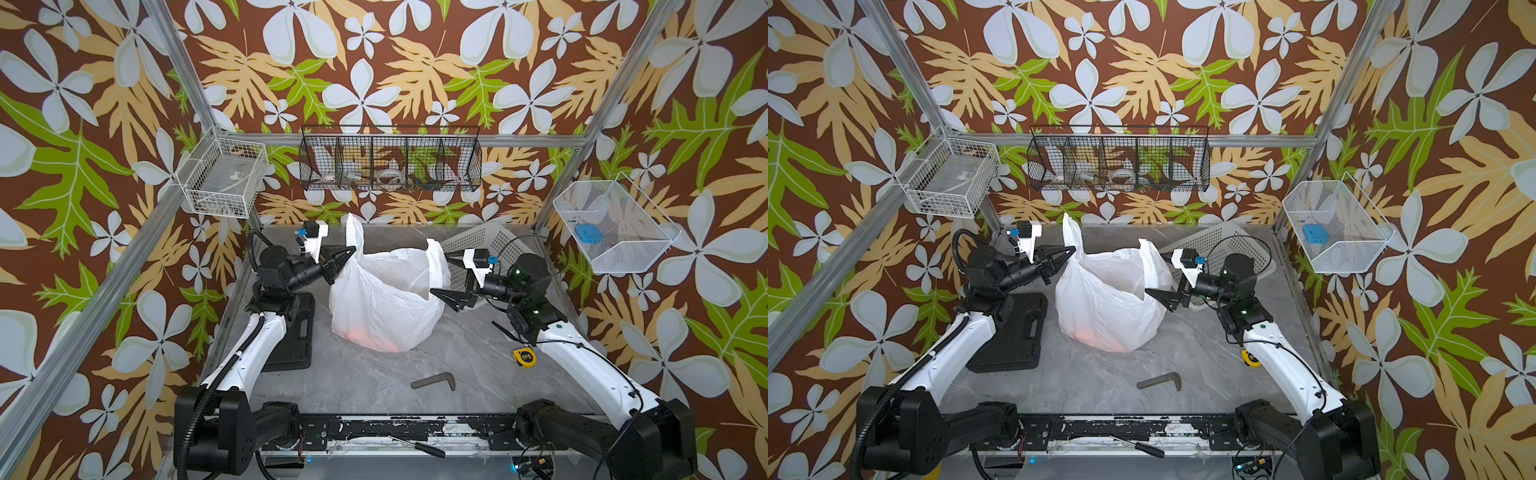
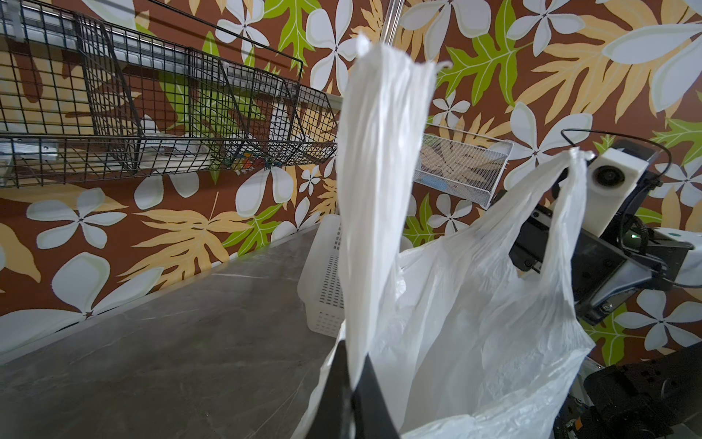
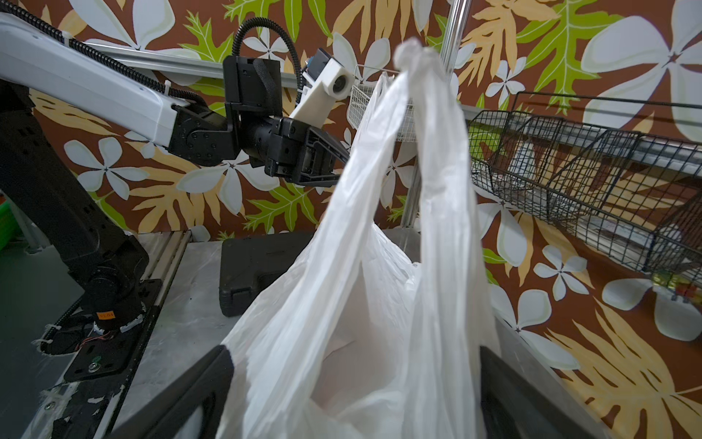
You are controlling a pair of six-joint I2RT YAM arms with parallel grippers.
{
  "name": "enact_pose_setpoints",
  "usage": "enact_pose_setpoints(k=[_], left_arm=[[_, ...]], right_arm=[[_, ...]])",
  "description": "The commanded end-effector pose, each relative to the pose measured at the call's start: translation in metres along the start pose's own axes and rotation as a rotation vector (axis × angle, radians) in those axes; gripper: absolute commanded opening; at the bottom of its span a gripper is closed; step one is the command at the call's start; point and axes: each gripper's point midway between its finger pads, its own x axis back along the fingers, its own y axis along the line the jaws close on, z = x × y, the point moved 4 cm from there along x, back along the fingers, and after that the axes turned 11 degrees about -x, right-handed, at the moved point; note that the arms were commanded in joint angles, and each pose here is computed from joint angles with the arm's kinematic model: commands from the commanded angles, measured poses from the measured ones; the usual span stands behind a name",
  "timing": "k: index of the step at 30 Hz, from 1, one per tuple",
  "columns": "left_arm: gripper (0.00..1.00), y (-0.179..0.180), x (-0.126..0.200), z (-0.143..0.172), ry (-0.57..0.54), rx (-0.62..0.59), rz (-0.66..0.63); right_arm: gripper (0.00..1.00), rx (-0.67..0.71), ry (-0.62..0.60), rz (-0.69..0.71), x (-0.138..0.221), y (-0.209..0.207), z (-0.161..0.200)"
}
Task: Place the oranges into plastic bags & tie knots
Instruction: Tie the plastic bag at the center of the board.
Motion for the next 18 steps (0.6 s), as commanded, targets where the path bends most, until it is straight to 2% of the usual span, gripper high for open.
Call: enact_pose_setpoints(k=[1,5,10,13,15,18], left_arm=[[0.0,-0.002,0.001,-0.007,-0.01,-0.024,0.008],[0.0,-0.002,0.001,-0.007,-0.008,-0.023,0.007],[0.0,-0.002,0.001,-0.007,-0.008,-0.024,0.007],[0.0,-0.003,0.002,-0.008,-0.009,-0.026,0.004],[0.0,-0.003,0.002,-0.009,-0.011,-0.025,0.004],[0.0,-0.004,0.002,-0.012,-0.023,-0.024,0.014]], right_arm=[[0.99,-0.032,0.033,0.047,0.0,-0.005,0.006],[0.99,-0.098,0.08,0.049,-0.006,-0.007,0.026],[1.0,-0.104,0.04,0.051,-0.003,-0.002,0.025],[0.9,-0.107,0.035,0.025,-0.001,0.004,0.023],[0.74,-0.112,0.04,0.011,-0.001,0.005,0.023],[0.63,-0.115,0.043,0.003,-0.001,0.006,0.022]])
